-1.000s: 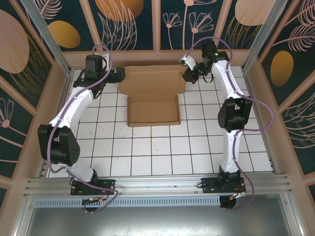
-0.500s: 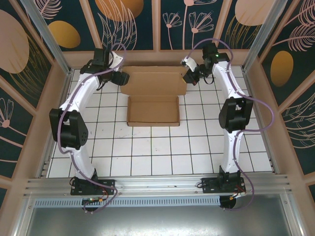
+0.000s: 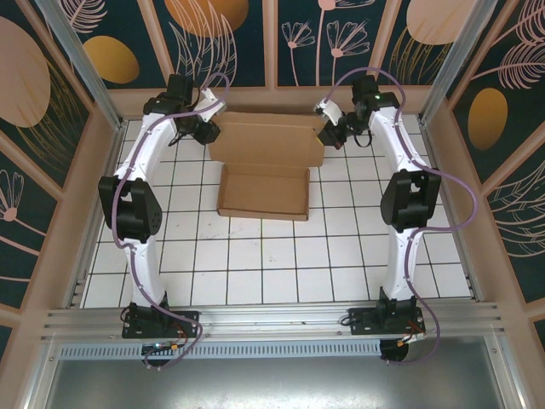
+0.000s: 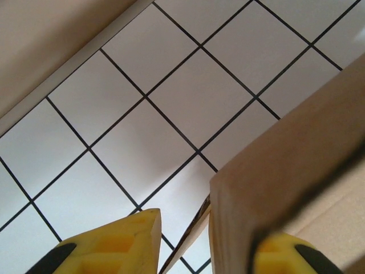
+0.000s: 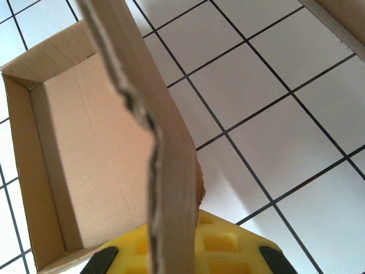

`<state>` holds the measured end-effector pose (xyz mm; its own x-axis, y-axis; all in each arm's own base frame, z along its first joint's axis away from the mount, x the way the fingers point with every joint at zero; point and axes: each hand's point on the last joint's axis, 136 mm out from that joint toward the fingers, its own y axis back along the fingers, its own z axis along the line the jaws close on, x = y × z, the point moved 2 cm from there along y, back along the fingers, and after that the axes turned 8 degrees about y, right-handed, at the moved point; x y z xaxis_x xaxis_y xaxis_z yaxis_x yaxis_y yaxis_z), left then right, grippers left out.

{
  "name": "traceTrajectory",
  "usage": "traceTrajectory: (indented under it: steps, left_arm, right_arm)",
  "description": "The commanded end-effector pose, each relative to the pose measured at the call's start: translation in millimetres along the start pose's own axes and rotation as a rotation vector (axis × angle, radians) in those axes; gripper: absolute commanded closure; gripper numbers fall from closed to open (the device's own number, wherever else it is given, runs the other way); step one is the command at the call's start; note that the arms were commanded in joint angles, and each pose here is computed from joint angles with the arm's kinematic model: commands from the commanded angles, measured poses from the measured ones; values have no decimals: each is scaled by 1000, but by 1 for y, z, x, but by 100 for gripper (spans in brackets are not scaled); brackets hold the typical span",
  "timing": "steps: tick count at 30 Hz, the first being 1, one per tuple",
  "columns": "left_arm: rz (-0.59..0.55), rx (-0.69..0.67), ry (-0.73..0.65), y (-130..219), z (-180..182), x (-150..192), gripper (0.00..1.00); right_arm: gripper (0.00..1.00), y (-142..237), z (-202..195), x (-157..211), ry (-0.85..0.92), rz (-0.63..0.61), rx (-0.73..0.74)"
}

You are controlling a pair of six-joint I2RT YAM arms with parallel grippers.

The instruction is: Fold the paper box

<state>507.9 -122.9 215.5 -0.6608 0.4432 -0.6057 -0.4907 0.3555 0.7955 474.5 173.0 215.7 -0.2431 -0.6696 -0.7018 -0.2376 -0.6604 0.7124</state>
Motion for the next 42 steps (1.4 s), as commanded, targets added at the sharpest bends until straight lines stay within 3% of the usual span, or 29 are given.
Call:
traceTrajectory:
  steps: [1, 3, 8, 17, 27, 33, 42]
  left_arm:
    - [33, 22, -23, 8, -1, 5, 74]
    - [30, 23, -28, 10, -2, 4, 89]
    - [39, 28, -30, 11, -3, 6, 100]
    - [0, 109, 22, 7, -14, 0, 100]
    - [-279, 69, 223, 28, -9, -40, 100]
    - [-381, 15, 367, 34, -2, -44, 100]
    - [-446, 20, 424, 15, -26, -45, 100]
  right_arm:
    - [100, 22, 5, -11, 21, -25, 27]
    - [100, 22, 5, -11, 21, -26, 28]
    - [100, 22, 4, -13, 19, -33, 31]
    - [100, 26, -11, -27, -46, -91, 130]
    - [100, 24, -34, -57, -273, -201, 376]
    - [100, 18, -26, -78, -336, -300, 563]
    - [100, 8, -15, -80, -510, -430, 755]
